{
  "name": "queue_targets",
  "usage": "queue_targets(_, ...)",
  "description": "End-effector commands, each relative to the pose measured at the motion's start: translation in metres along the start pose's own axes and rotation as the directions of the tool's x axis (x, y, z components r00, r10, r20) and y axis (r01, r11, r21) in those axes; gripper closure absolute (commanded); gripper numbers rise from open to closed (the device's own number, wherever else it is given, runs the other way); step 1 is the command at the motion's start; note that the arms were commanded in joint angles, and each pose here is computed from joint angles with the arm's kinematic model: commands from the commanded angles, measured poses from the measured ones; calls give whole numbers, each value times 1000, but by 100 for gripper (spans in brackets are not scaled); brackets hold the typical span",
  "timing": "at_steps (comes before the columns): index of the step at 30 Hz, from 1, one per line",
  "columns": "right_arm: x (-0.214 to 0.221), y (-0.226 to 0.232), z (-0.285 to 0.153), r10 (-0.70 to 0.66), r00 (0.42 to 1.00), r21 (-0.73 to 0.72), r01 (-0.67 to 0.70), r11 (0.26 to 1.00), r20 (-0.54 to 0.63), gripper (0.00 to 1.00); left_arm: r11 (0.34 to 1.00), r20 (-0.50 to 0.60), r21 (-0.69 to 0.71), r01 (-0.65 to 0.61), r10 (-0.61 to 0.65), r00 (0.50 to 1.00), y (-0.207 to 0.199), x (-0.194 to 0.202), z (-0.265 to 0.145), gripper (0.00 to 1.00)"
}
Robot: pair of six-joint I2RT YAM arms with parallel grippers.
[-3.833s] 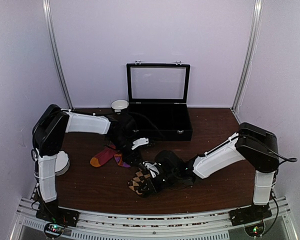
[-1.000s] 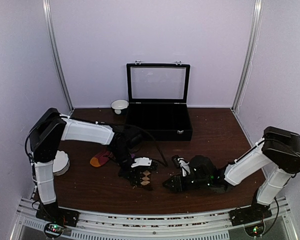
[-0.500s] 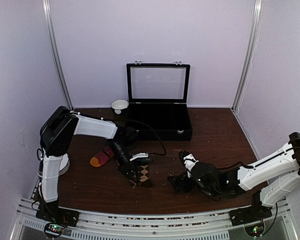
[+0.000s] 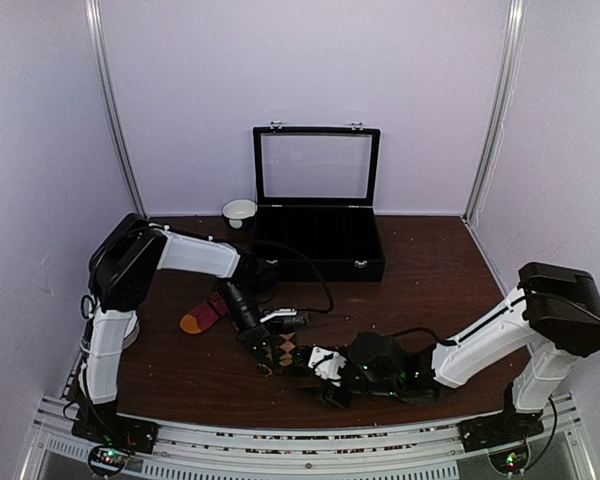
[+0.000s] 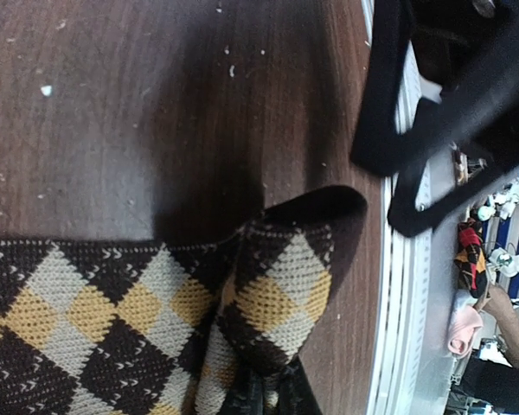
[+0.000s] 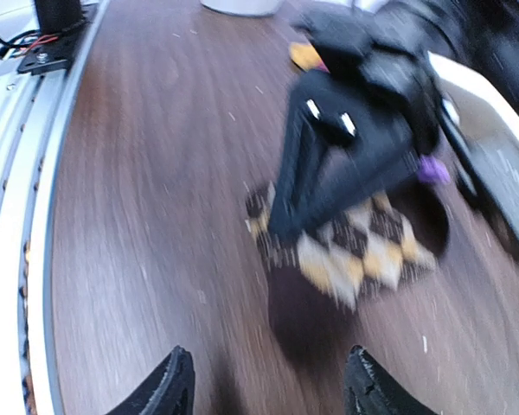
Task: Roll the socks
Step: Roll the sock at the center of the board.
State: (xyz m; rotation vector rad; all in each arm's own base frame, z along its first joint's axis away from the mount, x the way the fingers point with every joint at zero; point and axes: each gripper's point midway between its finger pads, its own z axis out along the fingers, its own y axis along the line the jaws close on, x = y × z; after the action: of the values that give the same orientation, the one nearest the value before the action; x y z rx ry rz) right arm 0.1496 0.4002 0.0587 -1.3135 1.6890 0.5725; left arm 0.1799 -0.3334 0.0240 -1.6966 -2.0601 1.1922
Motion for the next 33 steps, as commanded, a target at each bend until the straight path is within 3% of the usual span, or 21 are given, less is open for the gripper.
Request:
queue_targets(1,-25,8,19,-128,990,-83,133,988,63,42,1000,-74,17,21,-20,997,6,21,10,99)
queue_targets(7,-28,11,34,-180,983,-136,184,973,43,47,999,-78,42,16,-12,997,1,22,10,98)
queue_targets(23,-10,36,50,-188,982,-351,166,921,-29,56,994,-122,112,-15,28,992,-12,37,12,99)
queue_targets(33,0,26,65,-236,968,-298,201,933,-87,57,989,-120,148,-17,35,992,-17,37,12,99)
